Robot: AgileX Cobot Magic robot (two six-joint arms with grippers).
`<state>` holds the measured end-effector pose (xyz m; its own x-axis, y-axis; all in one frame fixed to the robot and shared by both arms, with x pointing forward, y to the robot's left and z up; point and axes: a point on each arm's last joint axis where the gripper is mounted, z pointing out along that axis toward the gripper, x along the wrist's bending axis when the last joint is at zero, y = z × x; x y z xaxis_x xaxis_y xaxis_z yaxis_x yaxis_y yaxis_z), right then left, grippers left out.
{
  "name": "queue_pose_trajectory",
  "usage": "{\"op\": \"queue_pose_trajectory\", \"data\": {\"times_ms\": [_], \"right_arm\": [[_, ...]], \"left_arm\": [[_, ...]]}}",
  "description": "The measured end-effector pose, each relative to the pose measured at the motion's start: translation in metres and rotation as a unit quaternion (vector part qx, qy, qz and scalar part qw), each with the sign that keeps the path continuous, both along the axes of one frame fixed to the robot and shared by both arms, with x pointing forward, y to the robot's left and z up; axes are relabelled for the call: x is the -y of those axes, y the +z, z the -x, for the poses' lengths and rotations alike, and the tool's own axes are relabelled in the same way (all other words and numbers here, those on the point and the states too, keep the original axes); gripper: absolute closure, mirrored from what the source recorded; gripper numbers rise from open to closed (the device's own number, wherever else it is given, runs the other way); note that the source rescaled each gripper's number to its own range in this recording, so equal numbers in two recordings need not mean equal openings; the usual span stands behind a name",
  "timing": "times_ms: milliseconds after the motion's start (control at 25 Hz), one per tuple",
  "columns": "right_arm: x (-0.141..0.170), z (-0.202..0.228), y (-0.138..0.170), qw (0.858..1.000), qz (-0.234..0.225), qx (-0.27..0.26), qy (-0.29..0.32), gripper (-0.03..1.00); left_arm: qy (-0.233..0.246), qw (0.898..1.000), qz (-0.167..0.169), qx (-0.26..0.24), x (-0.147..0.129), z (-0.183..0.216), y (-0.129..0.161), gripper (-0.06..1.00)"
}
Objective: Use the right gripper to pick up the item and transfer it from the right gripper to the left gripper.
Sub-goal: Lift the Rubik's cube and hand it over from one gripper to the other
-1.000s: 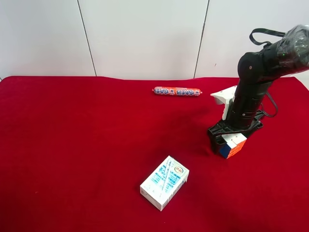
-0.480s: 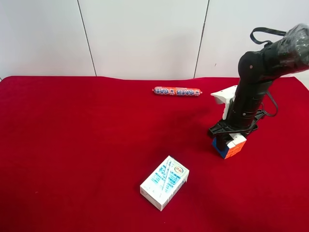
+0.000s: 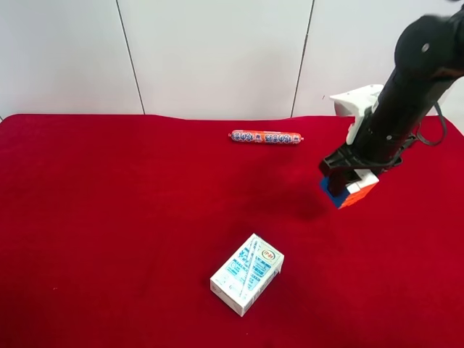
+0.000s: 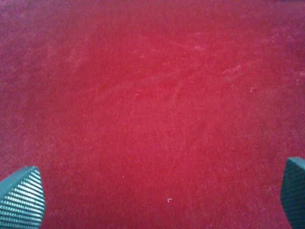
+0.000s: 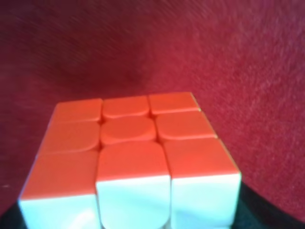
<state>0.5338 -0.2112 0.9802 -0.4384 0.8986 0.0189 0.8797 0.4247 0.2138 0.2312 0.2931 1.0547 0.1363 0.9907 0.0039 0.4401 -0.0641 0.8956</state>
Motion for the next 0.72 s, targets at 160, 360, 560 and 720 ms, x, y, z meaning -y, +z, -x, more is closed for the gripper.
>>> {"op": "queue_pose_trajectory", "data": {"times_ms": [160,360,560,720], "right_arm": [[-0.024,0.013,0.013,0.998,-0.013,0.018,0.052,0.97],[-0.070,0.035,0.015,0.990,-0.017,0.023,0.137,0.97],[-0.120,0.065,0.016,0.971,-0.031,0.054,0.231,0.97],[-0.145,0.083,0.018,0.957,-0.046,0.075,0.275,0.97]], "left_arm": [[0.000,1.000,0.000,0.000,0.000,0.000,0.000,-0.05],[0.000,1.000,0.000,0.000,0.000,0.000,0.000,-0.05],[-0.001,1.000,0.001,0.000,0.000,0.000,0.000,-0.06],[-0.002,0.999,0.001,-0.034,0.001,-0.010,0.004,-0.06]]}}
